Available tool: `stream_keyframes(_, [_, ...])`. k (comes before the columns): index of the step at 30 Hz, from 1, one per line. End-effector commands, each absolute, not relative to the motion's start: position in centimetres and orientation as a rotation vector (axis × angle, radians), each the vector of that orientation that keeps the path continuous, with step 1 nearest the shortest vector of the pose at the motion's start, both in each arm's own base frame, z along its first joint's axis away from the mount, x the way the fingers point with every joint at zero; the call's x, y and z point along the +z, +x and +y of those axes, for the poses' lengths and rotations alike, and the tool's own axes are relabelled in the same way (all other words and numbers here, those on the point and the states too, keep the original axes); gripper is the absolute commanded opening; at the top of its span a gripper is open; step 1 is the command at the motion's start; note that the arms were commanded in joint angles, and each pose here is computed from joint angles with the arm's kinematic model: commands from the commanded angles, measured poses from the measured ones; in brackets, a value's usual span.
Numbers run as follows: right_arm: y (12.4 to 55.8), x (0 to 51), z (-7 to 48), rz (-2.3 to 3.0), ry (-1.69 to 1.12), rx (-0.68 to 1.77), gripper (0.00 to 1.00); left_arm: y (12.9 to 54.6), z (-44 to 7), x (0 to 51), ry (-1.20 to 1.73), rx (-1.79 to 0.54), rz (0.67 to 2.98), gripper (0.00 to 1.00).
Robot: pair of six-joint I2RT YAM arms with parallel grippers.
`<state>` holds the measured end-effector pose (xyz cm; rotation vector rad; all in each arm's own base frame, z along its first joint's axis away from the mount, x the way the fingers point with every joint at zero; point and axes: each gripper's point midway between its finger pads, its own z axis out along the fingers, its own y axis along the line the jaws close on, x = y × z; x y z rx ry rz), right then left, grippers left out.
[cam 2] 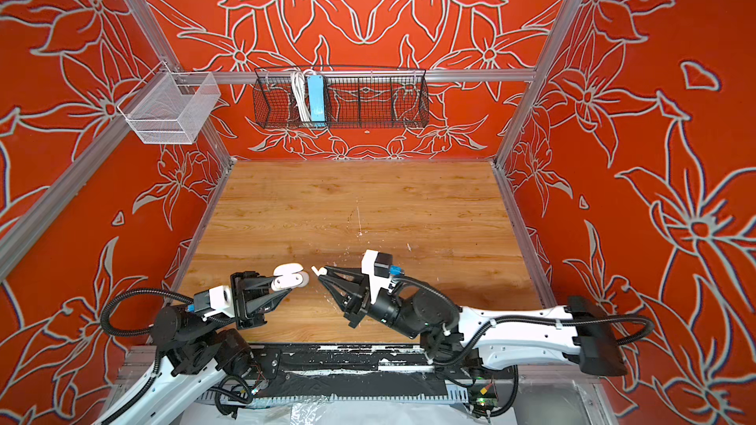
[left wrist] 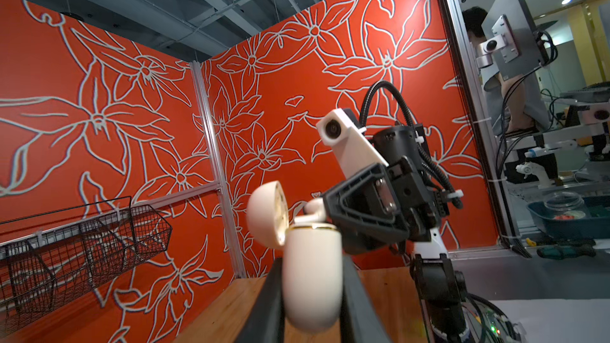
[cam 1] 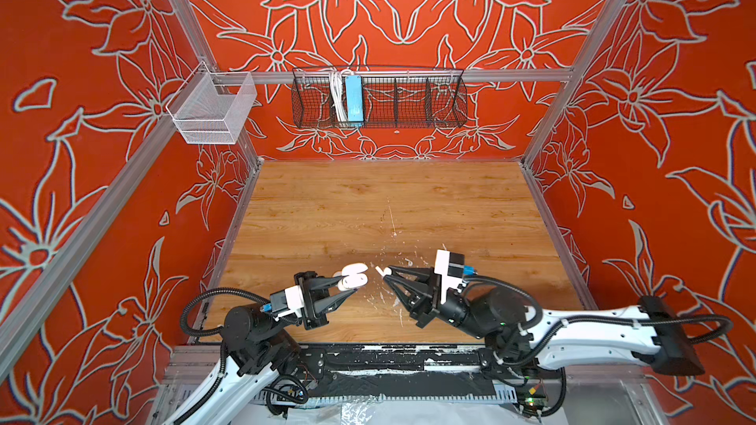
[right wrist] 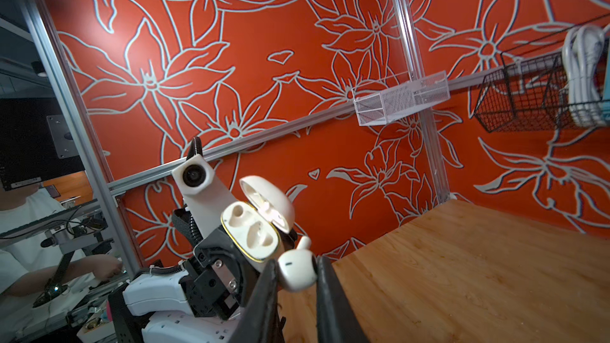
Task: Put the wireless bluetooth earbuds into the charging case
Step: 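Open the right gripper and draw it back from the case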
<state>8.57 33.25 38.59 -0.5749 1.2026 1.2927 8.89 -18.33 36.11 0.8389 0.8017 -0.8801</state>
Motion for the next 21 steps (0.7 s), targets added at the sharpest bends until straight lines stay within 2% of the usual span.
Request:
stream_keyframes(1, [7.4,38.8,33.4,1.222,-0.760,1.194,0.13,8.3,-19.0,35.2,0.940,-0.842,0.788,0.00])
stream_keyframes(4, [7.1,38.9,33.3,1.269,-0.865,1.128,0.13,8.0,-19.7,34.6,1.006,-0.852,0.781,0.00])
stream_keyframes(11, [7.3,35.4,33.0,1.445,-1.077,0.931,0.13,8.1,-20.3,33.5,1.078,-0.820,0.793,0.00])
stream_keyframes(21, [7.5,32.5,33.9,1.515,-1.164,0.851,0.12,8.5,-20.8,32.3,1.125,-0.794,0.809,0.00])
